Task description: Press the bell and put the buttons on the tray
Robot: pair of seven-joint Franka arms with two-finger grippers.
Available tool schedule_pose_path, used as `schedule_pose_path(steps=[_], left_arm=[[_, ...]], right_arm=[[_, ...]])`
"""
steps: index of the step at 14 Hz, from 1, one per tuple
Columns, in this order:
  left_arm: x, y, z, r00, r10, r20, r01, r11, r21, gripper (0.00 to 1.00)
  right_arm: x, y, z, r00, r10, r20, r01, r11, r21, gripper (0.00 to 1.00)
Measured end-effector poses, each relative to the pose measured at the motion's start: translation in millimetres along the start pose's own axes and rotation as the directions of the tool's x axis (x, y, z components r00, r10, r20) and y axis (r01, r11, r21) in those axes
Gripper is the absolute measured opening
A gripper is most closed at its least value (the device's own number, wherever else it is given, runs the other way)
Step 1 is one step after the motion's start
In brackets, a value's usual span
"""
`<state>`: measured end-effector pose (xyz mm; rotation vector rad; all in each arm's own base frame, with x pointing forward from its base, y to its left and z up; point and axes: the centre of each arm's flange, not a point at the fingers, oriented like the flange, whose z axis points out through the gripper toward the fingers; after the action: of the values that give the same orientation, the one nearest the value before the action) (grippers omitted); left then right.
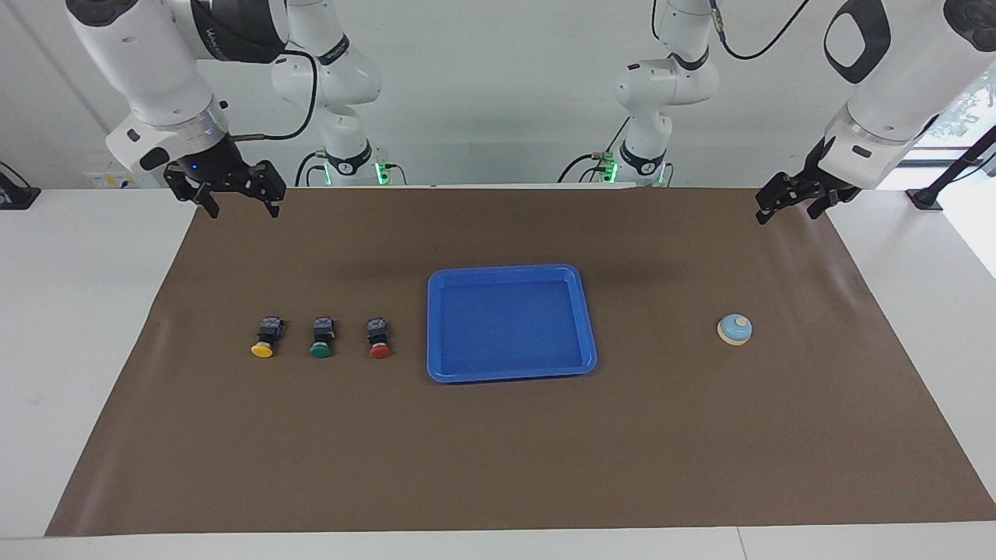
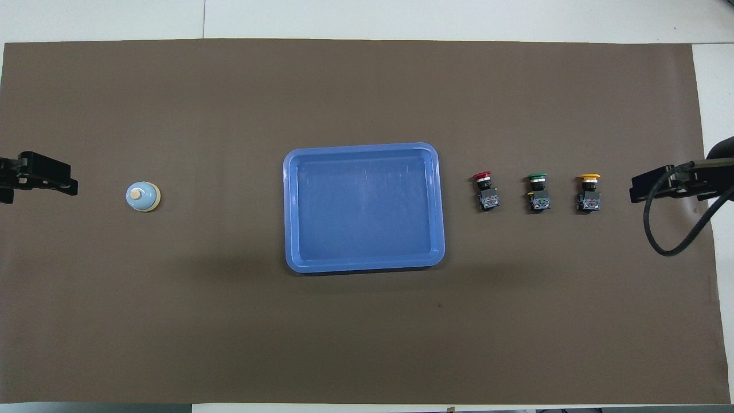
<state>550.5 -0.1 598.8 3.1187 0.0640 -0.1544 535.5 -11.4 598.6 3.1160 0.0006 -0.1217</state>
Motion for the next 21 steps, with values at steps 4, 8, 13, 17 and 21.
schedule_pose_path(steps=[4,8,13,17,21], left_arm=[[0.0,-0.2,-0.1,1.0,0.0,0.0,0.0,1.0,0.0,1.0],[3.2,2.6,-3.1,0.999,0.004,-0.032,-0.004,1.0,-0.002,1.0],[5.7,0.5,-4.9,0.998,0.0,-0.055,0.0,1.0,-0.003,0.63],[6.8,-26.6,6.1,0.998,-0.046,-0.036,0.046,0.999,-0.007,0.16],[14.3,-26.2,30.0,0.998,-0.04,-0.053,0.039,0.999,-0.007,0.01]], right_arm=[[0.0,0.0,0.0,1.0,0.0,0.0,0.0,1.0,0.0,1.0],[0.0,0.0,0.0,1.0,0.0,0.0,0.0,1.0,0.0,1.0],[0.0,0.0,0.0,1.0,0.0,0.0,0.0,1.0,0.0,1.0],[0.0,0.0,0.0,1.0,0.0,0.0,0.0,1.0,0.0,1.0],[0.0,0.0,0.0,1.0,0.0,0.0,0.0,1.0,0.0,1.0]])
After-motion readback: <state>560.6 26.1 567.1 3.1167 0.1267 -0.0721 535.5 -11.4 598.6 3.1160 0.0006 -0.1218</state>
